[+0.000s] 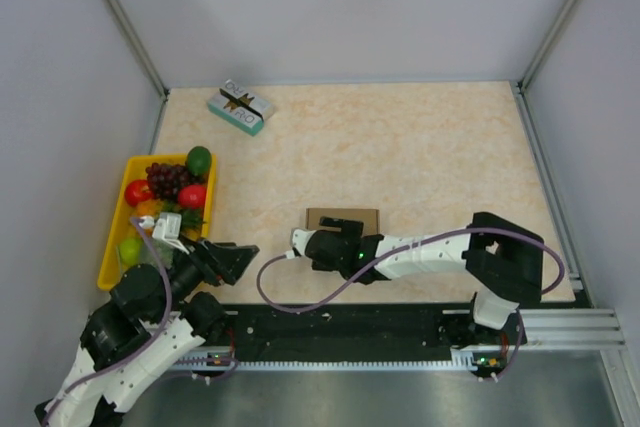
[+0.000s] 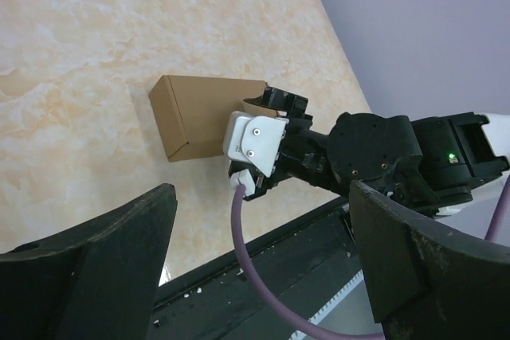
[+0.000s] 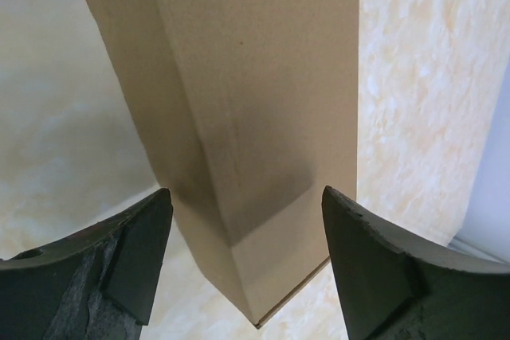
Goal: Fold the paper box
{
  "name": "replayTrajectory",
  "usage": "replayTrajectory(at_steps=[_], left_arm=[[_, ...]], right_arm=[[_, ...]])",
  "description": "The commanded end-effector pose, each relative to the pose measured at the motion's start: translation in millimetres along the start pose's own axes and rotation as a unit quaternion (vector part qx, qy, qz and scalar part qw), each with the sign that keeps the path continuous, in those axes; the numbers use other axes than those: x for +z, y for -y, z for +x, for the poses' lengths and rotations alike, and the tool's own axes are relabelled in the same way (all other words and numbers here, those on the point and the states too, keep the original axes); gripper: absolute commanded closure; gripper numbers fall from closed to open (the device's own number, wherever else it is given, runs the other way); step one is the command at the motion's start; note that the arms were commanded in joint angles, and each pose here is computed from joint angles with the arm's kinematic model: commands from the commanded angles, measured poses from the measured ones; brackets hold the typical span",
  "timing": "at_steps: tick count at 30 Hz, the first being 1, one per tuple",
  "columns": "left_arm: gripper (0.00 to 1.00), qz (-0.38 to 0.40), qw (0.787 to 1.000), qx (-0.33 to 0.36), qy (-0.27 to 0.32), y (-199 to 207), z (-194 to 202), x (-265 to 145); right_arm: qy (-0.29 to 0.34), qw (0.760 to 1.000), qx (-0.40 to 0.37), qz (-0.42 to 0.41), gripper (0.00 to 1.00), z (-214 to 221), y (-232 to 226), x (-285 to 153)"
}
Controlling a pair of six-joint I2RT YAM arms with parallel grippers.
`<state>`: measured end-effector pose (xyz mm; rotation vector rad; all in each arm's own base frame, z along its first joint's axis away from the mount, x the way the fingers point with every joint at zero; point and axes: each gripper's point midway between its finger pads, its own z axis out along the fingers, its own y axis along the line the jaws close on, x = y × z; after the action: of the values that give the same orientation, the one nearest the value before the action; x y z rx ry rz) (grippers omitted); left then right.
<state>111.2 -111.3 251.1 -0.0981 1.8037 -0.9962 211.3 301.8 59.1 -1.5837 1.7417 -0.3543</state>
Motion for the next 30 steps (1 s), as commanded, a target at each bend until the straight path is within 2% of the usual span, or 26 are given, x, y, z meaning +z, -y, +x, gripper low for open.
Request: replayTrajectory(at_steps=[1, 5, 8, 10, 11, 12, 14, 18, 22, 24, 25, 27, 30], left_arm=[[0.07, 0.031, 0.999, 0.011, 0.016, 10.6, -11.5, -20.3], [0.07, 0.032, 0.999, 0.027, 0.025, 13.4, -20.9, -29.9], [0.07, 0.031, 0.999, 0.037, 0.022, 15.7, -23.7, -30.9], [0.07, 0.042, 0.998, 0.040, 0.018, 21.4, -24.8, -32.2], [0.07, 0.046, 0.998, 0.042, 0.018, 23.1, -25.3, -32.7], [0.07, 0.041, 0.998, 0.045, 0.007, 25.4, -24.0, -26.1], [0.07, 0.052, 0.997, 0.049, -0.002, 30.6, -22.0, -24.5], [0.07, 0.068, 0.996, 0.055, -0.016, 40.7, -20.1, -17.4], [0.07, 0.080, 0.994, 0.065, -0.035, 48.3, -16.2, -10.9], [0.07, 0.094, 0.991, 0.070, -0.057, 54.3, -9.6, -8.0], [0.07, 0.096, 0.991, 0.073, -0.061, 55.6, -8.6, -6.9], [0.07, 0.102, 0.989, 0.079, -0.072, 58.6, -5.5, -3.1], [0.07, 0.106, 0.987, 0.087, -0.086, 62.0, -2.6, 0.9]], right_arm=[[0.019, 0.999, -0.017, 0.031, 0.25, -24.9, 8.8, 7.6], [-0.007, 0.998, -0.021, 0.058, 0.27, -20.9, 14.6, 20.1], [-0.024, 0.998, -0.002, 0.064, 0.30, -17.3, 23.8, 28.1], [-0.044, 0.995, 0.041, 0.076, 0.34, -9.3, 43.1, 36.9], [-0.076, 0.994, 0.040, 0.071, 0.34, 4.7, 43.2, 41.7], [-0.086, 0.991, 0.069, 0.078, 0.35, 8.6, 58.1, 48.5], [-0.121, 0.987, 0.077, 0.073, 0.36, 22.4, 64.1, 55.3], [-0.208, 0.964, 0.143, 0.084, 0.38, 57.9, 87.1, 83.6], [-0.274, 0.929, 0.225, 0.106, 0.39, 108.3, 130.2, 101.9], [-0.280, 0.918, 0.252, 0.121, 0.38, 116.6, 151.7, 108.1], [-0.302, 0.908, 0.262, 0.126, 0.38, 136.3, 160.2, 112.0], [-0.306, 0.897, 0.284, 0.142, 0.38, 144.4, 181.8, 116.1], [-0.332, 0.875, 0.316, 0.155, 0.38, 181.2, 209.5, 122.3]])
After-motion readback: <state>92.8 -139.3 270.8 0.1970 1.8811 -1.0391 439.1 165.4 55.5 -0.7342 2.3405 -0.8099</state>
